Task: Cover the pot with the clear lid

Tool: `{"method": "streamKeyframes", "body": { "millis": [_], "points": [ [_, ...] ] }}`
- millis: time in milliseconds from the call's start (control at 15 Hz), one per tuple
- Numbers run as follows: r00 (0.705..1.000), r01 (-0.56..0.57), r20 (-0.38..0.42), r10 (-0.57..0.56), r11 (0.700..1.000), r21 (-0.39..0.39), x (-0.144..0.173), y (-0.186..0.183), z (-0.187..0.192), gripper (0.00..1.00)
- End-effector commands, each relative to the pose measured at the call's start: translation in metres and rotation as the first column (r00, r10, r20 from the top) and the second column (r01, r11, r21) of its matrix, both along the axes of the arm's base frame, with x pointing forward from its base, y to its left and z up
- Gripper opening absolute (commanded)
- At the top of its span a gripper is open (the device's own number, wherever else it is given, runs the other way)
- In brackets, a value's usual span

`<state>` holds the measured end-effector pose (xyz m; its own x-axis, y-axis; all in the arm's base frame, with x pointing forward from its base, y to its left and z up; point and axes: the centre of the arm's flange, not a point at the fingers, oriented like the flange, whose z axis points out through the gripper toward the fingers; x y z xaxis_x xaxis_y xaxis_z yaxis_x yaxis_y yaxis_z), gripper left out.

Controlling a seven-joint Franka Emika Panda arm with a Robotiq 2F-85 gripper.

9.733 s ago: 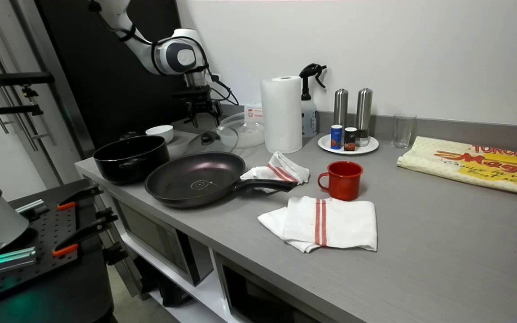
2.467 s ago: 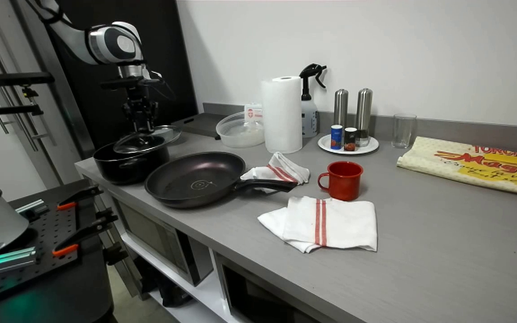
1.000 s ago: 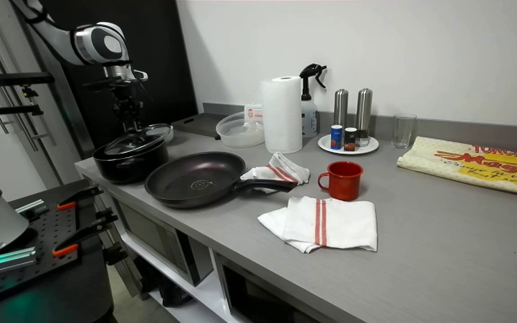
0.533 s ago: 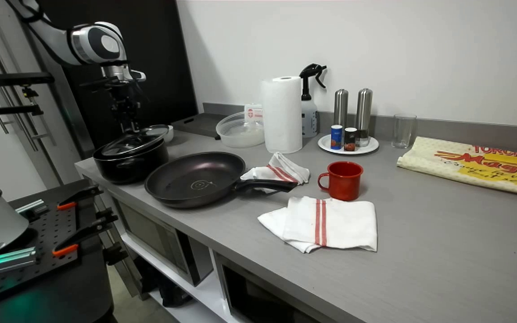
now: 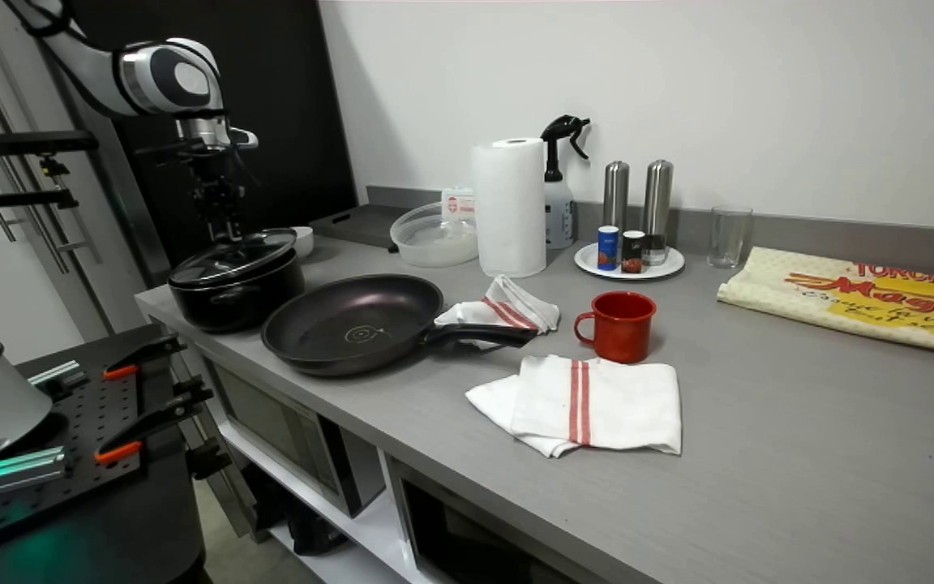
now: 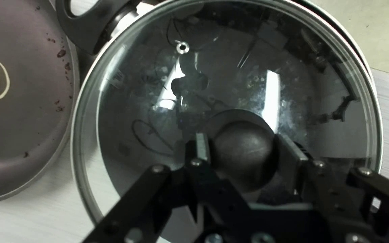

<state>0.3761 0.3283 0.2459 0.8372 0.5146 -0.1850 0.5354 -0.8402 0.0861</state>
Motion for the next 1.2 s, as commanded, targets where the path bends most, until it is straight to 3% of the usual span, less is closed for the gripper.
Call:
{"method": "streamKeyframes", "body": {
  "millis": [0, 800, 1133],
  "points": [
    [1.0, 0.022, -0.022, -0.022, 1.0, -0.001, -0.007, -0.003, 0.016, 0.25],
    [0.997, 0.032, -0.071, -0.032, 0.999, 0.006, 0.012, -0.015, 0.008, 0.25],
    [0.993, 0.008, -0.116, -0.002, 0.998, 0.055, 0.013, -0.01, 0.006, 0.25]
  ]
}}
